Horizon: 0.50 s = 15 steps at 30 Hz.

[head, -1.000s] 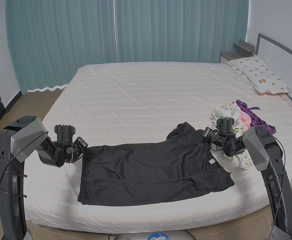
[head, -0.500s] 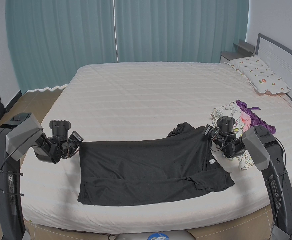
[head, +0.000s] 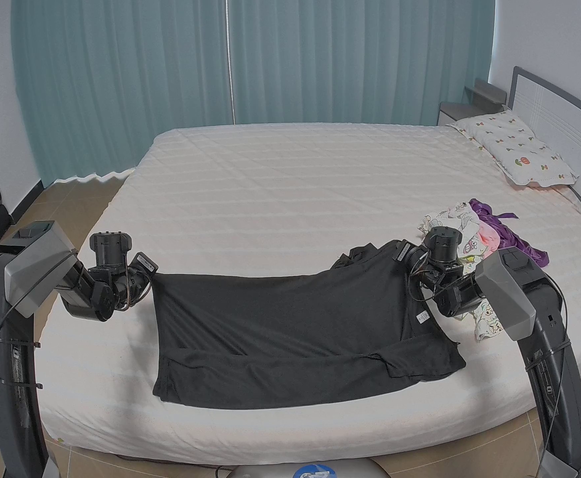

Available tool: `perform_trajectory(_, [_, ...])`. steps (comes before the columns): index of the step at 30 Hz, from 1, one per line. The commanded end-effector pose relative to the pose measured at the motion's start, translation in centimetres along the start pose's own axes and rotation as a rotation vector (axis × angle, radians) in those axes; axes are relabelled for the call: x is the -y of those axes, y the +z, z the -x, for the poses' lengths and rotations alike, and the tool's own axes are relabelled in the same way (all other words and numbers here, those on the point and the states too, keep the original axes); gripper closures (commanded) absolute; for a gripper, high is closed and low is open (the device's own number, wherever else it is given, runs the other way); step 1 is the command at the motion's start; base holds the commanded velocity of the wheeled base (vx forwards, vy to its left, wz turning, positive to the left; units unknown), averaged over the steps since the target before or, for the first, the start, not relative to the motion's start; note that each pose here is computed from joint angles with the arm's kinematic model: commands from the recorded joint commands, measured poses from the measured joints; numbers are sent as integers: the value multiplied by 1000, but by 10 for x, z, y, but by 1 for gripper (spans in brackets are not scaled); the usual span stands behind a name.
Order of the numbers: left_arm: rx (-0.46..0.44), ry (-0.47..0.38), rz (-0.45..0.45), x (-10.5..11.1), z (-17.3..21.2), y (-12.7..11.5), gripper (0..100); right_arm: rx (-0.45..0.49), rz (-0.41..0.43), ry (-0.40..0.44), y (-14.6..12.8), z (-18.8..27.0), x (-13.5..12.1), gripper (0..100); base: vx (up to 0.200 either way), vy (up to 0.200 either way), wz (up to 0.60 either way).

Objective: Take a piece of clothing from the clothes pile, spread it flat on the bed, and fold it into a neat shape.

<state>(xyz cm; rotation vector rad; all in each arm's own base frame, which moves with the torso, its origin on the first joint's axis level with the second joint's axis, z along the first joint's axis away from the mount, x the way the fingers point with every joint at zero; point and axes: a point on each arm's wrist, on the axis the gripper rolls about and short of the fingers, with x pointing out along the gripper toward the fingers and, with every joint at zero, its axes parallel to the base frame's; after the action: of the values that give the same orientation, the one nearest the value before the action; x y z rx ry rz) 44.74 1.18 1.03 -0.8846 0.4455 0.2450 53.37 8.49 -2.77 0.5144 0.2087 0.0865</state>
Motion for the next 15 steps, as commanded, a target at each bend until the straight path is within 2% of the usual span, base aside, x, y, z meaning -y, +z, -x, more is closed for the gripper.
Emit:
perform_trajectory(1, [3, 1, 2, -1, 0, 1, 100, 9, -1, -2, 4, 0, 0, 100, 0, 0, 0])
perform_trajectory(3, [0, 2, 2, -3, 0, 1, 100, 39, -6, -29, 14, 1, 6, 100, 0, 0, 0])
perform_trajectory(9, [-19, -3, -5, -5, -2, -2, 100, 58, -13, -57, 23, 3, 11, 100, 0, 0, 0])
perform_trajectory(15, [-33, -21, -4, -4, -3, -1, 100, 42, -10, -63, 19, 7, 10, 100, 0, 0, 0])
